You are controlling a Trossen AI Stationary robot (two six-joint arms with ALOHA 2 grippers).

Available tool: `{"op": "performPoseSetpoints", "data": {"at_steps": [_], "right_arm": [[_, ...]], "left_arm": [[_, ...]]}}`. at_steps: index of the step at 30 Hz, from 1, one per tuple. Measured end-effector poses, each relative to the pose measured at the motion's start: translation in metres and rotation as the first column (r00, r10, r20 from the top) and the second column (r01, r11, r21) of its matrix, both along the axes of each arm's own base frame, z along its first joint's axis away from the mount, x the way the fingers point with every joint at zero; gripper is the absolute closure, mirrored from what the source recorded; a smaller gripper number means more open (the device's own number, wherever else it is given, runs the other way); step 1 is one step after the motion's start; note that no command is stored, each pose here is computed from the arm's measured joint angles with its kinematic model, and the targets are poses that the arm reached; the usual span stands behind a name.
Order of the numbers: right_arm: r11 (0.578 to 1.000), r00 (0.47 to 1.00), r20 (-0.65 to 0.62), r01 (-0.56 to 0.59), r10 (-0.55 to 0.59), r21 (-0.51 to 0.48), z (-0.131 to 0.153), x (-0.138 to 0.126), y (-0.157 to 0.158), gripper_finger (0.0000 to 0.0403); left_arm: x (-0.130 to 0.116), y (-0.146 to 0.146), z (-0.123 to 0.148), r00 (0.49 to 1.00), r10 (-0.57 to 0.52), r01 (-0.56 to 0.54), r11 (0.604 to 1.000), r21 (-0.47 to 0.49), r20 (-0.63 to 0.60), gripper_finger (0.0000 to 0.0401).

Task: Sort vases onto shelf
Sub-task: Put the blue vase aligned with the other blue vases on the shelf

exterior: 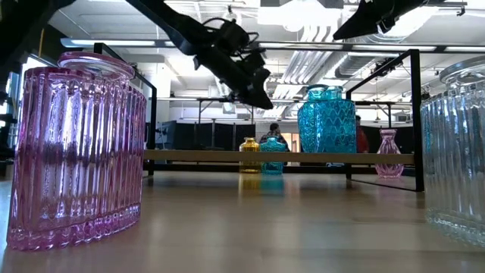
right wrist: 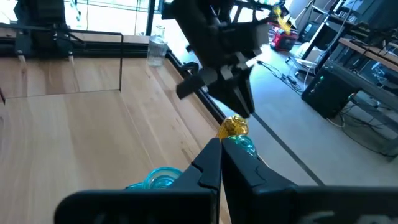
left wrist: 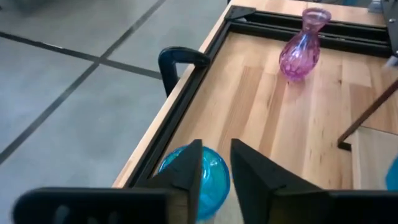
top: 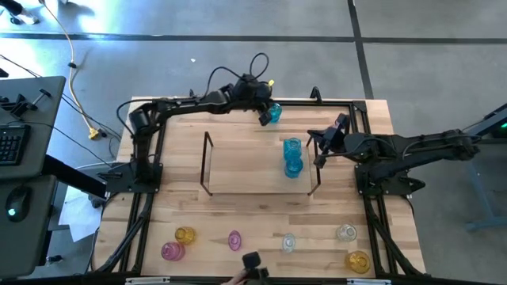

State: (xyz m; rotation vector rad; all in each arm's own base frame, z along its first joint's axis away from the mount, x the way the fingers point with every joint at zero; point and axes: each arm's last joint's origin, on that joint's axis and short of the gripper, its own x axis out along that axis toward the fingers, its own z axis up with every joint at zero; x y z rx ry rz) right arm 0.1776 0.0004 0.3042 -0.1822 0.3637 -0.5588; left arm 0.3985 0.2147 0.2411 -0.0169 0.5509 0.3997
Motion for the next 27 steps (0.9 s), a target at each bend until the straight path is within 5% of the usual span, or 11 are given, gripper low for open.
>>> {"op": "performPoseSetpoints", "data": {"at_steps": [13, 27], "right_arm": [[1.0, 1.0, -0.001, -0.011, 0.011, -0.002, 0.0, 0.0, 0.0, 0.0403], [0.999, 0.999, 0.022, -0.041, 0.041, 0.005, 0.002, 0.002, 0.001, 0.0403]], "left_arm": [[0.01, 0.024, -0.018, 0.998, 0.064, -0.065, 0.996, -0.058, -0.015, 0.0194], [0.009, 0.034, -0.04, 0.999, -0.013, 0.007, 0.991, -0.135, -0.039, 0.0176]]}}
